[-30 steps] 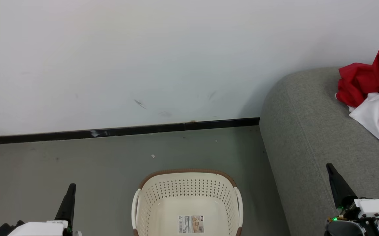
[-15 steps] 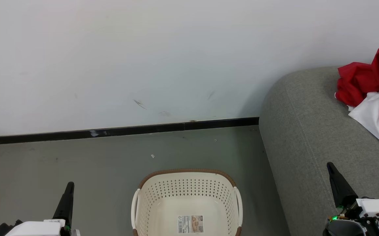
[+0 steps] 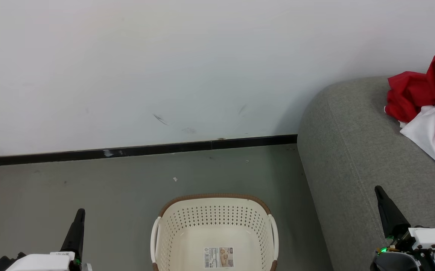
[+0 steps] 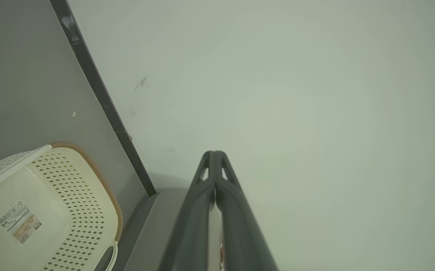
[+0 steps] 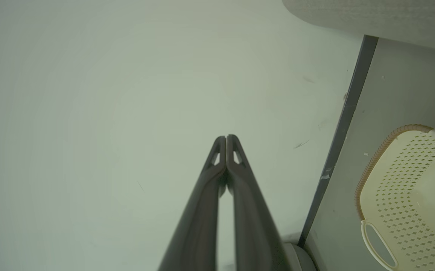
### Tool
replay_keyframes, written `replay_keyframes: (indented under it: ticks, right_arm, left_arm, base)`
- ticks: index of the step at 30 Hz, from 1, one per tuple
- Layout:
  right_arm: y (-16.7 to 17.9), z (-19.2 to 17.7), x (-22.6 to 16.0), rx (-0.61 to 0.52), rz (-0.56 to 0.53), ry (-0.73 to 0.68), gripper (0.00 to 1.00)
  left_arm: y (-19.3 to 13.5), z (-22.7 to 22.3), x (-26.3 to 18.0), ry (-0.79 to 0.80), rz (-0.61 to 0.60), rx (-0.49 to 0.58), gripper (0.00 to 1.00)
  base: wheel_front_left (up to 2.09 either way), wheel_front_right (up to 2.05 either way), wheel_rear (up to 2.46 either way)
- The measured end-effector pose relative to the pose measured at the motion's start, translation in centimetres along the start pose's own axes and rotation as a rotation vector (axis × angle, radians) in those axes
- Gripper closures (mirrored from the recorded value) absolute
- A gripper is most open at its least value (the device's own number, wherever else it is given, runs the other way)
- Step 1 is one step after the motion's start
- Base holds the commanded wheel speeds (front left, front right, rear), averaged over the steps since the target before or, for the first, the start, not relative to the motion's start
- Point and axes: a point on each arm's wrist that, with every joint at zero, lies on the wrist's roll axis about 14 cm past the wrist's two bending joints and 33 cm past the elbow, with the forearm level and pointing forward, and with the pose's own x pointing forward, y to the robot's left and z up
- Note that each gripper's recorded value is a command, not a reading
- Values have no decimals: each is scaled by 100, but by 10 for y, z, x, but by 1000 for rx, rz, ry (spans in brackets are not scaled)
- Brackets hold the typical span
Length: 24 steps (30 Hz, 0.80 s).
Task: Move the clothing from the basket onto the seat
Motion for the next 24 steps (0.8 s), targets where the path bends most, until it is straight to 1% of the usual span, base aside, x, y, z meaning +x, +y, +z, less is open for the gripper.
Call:
replay_keyframes:
  ticks: [24]
  right_arm:
    - [1,-1,0,-1,2,3,100]
  left_arm:
    - [-1,0,0,-1,-2,0,100]
  base:
    - [0,0,0]
